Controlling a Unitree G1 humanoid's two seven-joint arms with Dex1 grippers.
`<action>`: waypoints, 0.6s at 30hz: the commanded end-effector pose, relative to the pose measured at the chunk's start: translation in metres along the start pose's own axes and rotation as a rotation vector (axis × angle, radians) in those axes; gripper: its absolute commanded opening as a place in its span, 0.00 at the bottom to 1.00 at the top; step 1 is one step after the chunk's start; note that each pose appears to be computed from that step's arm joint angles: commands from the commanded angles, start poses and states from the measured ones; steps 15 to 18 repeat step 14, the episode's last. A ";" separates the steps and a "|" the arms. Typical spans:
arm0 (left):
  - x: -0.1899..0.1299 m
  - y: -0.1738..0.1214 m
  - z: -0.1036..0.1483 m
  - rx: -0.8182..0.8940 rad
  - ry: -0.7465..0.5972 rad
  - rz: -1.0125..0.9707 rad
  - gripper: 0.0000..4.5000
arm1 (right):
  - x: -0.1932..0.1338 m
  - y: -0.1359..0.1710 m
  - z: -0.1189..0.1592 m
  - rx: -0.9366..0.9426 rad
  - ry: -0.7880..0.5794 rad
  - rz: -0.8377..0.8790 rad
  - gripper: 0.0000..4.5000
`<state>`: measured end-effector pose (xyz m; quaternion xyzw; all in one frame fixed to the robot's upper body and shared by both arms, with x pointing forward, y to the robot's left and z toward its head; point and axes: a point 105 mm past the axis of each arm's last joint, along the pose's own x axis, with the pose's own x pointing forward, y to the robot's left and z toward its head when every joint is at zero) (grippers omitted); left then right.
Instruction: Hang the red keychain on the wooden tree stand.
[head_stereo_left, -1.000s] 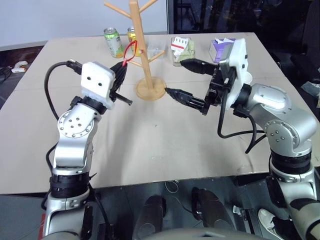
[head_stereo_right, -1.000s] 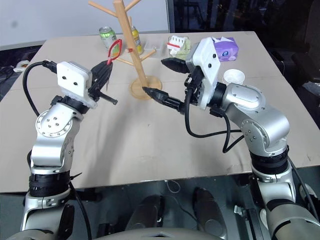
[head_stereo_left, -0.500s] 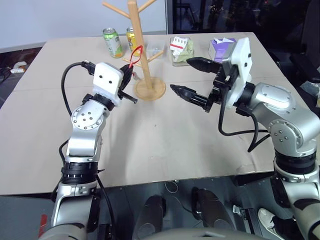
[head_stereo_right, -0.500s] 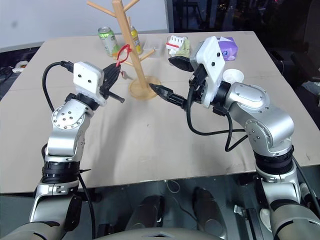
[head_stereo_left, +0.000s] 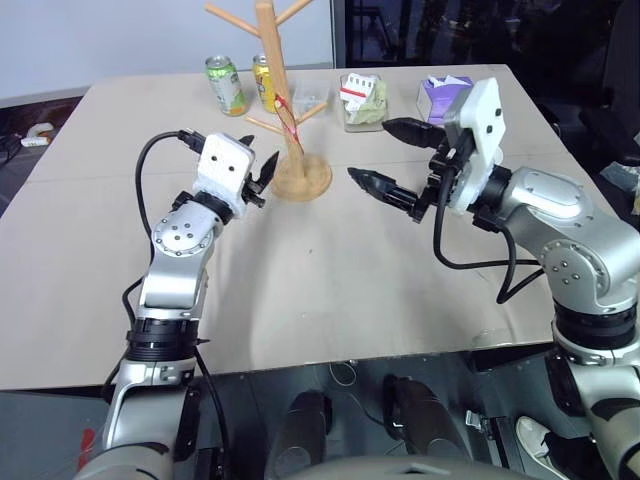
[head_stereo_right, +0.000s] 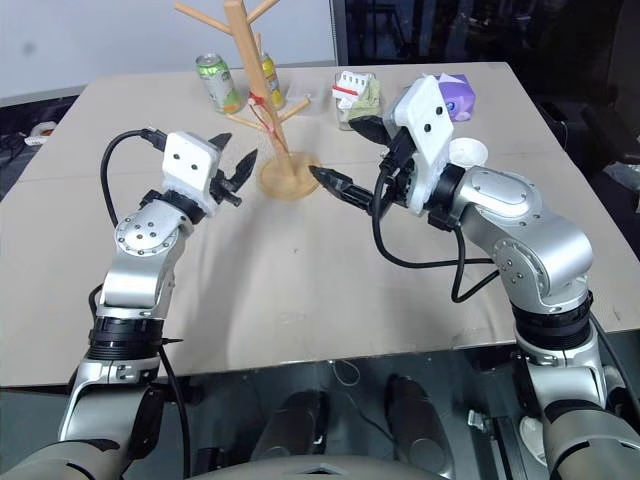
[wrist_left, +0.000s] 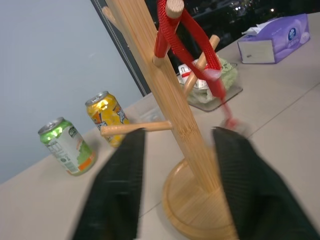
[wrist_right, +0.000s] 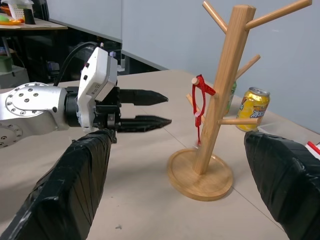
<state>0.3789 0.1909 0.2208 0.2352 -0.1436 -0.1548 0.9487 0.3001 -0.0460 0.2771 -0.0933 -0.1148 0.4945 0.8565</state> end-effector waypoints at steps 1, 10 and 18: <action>-0.008 0.024 0.019 -0.035 -0.049 0.016 0.91 | -0.008 -0.004 0.005 -0.046 -0.011 -0.003 1.00; -0.076 0.080 0.042 -0.356 0.212 -0.362 0.99 | -0.039 -0.032 -0.001 0.004 0.144 0.131 1.00; -0.092 0.106 0.037 -0.353 0.281 -0.325 0.99 | -0.045 -0.039 0.001 0.017 0.166 0.154 1.00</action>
